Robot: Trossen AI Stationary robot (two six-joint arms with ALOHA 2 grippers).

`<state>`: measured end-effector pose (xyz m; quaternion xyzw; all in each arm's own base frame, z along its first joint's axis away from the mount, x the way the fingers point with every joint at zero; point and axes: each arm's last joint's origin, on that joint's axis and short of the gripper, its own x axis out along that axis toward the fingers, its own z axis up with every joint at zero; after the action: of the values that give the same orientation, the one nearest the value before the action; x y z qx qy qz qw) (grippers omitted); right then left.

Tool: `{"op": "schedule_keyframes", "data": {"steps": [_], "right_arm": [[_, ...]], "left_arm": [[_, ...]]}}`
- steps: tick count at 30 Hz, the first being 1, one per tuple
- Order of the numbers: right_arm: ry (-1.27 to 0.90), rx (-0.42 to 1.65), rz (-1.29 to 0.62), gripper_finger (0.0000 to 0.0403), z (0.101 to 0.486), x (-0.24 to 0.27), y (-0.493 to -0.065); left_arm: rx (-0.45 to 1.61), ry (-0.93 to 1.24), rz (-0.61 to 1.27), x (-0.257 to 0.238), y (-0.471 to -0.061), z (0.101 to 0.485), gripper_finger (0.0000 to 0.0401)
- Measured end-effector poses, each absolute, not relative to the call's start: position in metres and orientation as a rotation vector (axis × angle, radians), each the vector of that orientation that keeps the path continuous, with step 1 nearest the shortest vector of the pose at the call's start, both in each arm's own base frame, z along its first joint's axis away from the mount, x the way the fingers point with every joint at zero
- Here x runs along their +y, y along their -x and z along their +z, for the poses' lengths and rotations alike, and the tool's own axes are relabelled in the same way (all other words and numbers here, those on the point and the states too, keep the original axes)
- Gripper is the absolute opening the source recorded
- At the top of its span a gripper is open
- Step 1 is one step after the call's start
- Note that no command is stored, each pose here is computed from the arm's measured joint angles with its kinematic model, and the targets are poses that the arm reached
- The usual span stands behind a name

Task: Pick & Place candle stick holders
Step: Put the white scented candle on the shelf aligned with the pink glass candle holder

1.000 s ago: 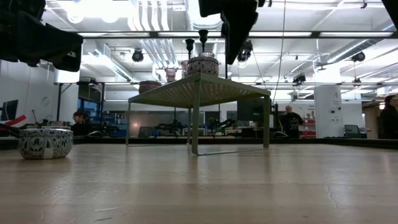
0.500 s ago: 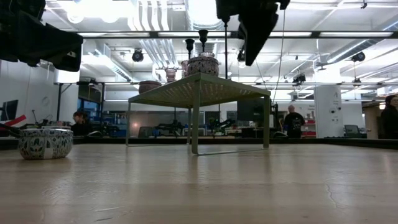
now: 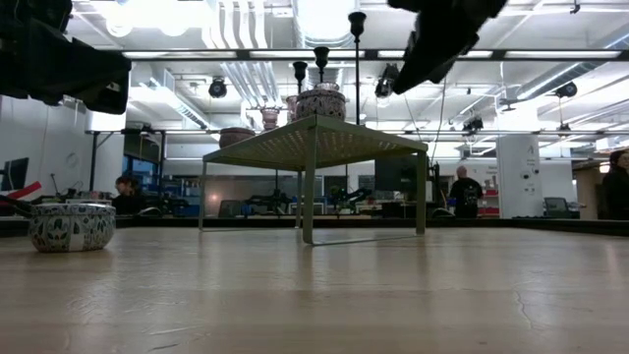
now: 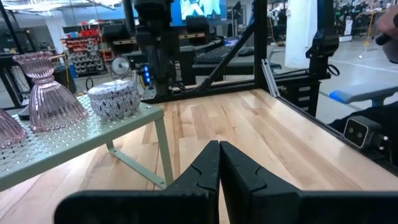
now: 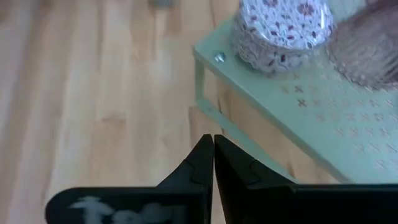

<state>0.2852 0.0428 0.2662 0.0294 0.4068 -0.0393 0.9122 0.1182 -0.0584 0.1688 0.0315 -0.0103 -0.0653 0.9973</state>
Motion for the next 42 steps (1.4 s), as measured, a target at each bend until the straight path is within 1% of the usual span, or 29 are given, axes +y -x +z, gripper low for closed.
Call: {"op": "schedule_keyframes", "data": {"steps": [8,15,24,30,32,35,39,42], "right_arm": [[-0.091,0.551,-0.006,0.0008,0.245,0.045,-0.235],[-0.043,0.337,0.03,0.0008,0.225,0.036,-0.197],[-0.055,0.146,0.041,0.0008,0.195,0.029,-0.16],[-0.05,0.081,0.066,0.0008,0.17,0.025,-0.139],[-0.041,0.05,0.077,0.0008,0.163,0.024,-0.133],[-0.016,0.062,0.101,0.0008,0.161,0.023,-0.129],[0.016,0.045,0.124,0.0008,0.163,0.023,-0.126],[0.045,0.049,0.073,0.0008,0.163,0.021,-0.126]], "left_arm": [[-0.005,-0.072,-0.132,-0.059,-0.118,0.167,0.0014],[-0.005,-0.071,-0.132,-0.059,-0.118,0.167,0.0014],[-0.006,-0.072,-0.131,-0.059,-0.118,0.167,0.0014],[-0.026,-0.078,-0.128,-0.058,-0.118,0.169,0.0014],[-0.068,-0.039,-0.126,-0.058,-0.118,0.174,0.0014],[-0.21,0.033,-0.12,-0.057,-0.117,0.189,0.0014],[-0.348,0.211,-0.121,-0.056,-0.115,0.209,0.0014],[-0.377,0.162,-0.026,-0.054,-0.116,0.22,0.0014]]}}
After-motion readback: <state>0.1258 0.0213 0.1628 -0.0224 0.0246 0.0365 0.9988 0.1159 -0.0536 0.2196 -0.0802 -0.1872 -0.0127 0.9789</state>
